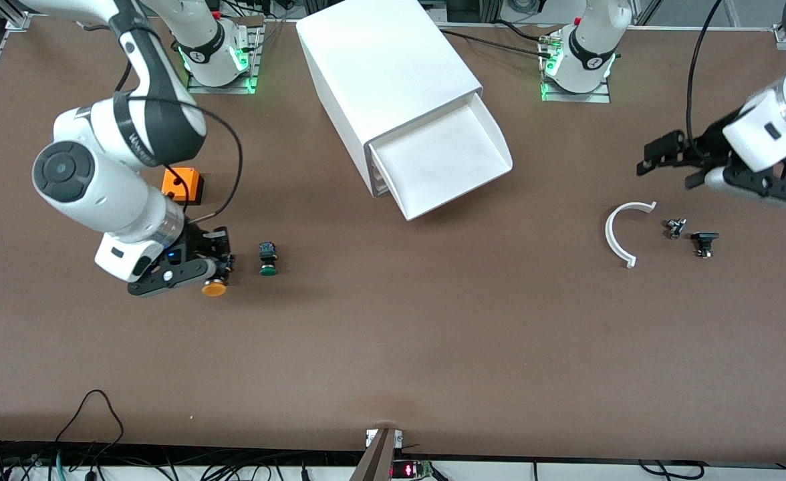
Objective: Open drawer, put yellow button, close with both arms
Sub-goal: 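Lift and carry the yellow button with the right gripper over the open drawer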
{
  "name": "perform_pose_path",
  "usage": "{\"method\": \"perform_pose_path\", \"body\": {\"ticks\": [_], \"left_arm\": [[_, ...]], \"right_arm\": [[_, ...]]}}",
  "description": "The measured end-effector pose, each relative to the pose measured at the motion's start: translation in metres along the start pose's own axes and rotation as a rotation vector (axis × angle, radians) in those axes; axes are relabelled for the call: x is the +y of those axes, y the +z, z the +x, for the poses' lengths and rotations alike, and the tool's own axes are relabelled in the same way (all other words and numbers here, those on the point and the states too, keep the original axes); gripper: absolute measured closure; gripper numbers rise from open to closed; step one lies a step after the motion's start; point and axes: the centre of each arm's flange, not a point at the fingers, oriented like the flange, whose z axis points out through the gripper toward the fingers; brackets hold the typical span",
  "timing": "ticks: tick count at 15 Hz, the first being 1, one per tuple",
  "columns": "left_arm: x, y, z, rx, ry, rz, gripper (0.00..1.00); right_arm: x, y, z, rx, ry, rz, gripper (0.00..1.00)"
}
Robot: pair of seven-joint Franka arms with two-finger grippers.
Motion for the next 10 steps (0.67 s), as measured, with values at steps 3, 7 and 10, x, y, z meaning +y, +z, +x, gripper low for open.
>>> {"method": "perform_pose_path", "body": {"ticks": [3,7,10], "left_arm": [[0.003,-0.003,-0.007,-0.018,-0.108,0.086,0.0],[-0.002,0.001,-0.003,-0.024,-0.15,0.136,0.0],[-0.005,0.005,0.004,-0.029,-0.159,0.135,0.0]], "right_arm": [[-0.085,-0.029,0.008,0.059,-0.132,0.04,0.59],[-0.218,-0.021,-0.009,0.056,-0.345,0.069,0.59],[-0.284,-0.02,-0.019,0.125,-0.531,0.061,0.59]]}}
